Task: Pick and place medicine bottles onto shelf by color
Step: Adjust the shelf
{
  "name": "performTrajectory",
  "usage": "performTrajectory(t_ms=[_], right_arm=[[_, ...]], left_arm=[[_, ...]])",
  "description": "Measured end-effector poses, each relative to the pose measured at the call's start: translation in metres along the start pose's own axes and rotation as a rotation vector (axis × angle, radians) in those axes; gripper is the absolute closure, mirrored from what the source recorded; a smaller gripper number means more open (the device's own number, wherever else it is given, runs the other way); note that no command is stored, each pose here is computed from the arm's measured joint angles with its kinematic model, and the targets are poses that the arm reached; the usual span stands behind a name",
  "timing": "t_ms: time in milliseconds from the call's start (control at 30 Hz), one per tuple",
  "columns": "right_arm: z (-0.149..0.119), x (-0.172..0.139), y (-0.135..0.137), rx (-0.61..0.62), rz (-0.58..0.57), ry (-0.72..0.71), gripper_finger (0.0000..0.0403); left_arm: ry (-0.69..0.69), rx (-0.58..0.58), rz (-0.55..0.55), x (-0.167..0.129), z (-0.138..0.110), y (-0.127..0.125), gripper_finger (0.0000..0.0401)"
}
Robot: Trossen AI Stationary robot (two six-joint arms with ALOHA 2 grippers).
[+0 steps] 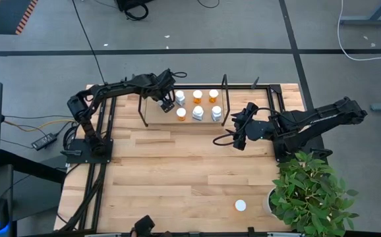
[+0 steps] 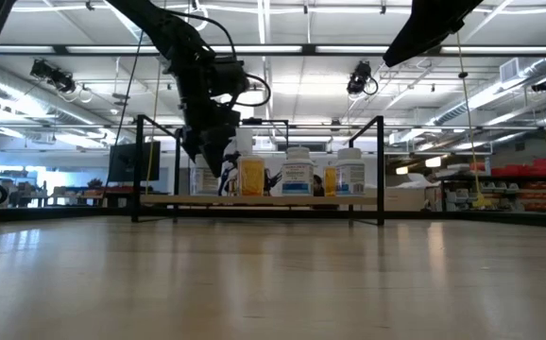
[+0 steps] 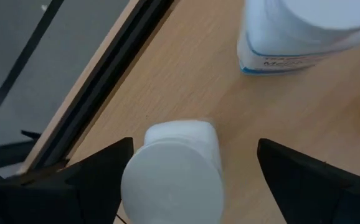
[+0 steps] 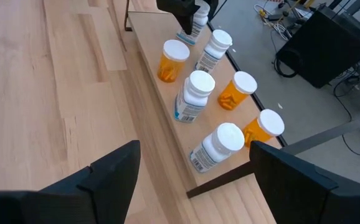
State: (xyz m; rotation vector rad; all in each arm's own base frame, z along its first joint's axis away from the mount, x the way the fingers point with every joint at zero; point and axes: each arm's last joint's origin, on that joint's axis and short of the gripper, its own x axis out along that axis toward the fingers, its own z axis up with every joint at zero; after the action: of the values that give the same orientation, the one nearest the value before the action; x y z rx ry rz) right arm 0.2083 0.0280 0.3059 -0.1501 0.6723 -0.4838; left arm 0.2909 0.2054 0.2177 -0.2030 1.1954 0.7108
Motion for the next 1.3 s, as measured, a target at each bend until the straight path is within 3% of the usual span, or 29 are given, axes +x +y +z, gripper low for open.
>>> performTrajectory(t_ms=[267, 433, 667, 900, 1067, 1300], right_arm=[[0.0, 0.0, 0.0, 0.007, 0.0, 0.0, 0.0093], [0.0, 0.0, 0.0, 0.007, 0.0, 0.0, 0.0093], [0.0, 0.0, 0.0, 0.005, 0.001, 0.002, 0.0093], [-0.002, 0.0, 0.0, 0.008, 0.008, 0.022, 0.0093], [-0.004, 0.0, 0.0, 0.021, 0.019, 0.035, 0.0093], [-0.005, 0.0, 0.0, 0.039, 0.03, 0.055, 0.0093]], left_arm=[[-0.036, 0.047, -0.002, -0.001, 0.004, -0.004, 0.0053], [-0.037, 0.079, 0.054, -0.007, 0.007, -0.003, 0.0053], [-0.071, 0.069, 0.064, -0.031, 0.024, 0.002, 0.0053], [-0.004, 0.059, 0.049, -0.066, 0.031, -0.001, 0.0053], [0.105, 0.141, 0.024, -0.078, 0.018, -0.028, 0.0053], [0.236, 0.304, -0.006, -0.074, -0.021, -0.091, 0.0053]])
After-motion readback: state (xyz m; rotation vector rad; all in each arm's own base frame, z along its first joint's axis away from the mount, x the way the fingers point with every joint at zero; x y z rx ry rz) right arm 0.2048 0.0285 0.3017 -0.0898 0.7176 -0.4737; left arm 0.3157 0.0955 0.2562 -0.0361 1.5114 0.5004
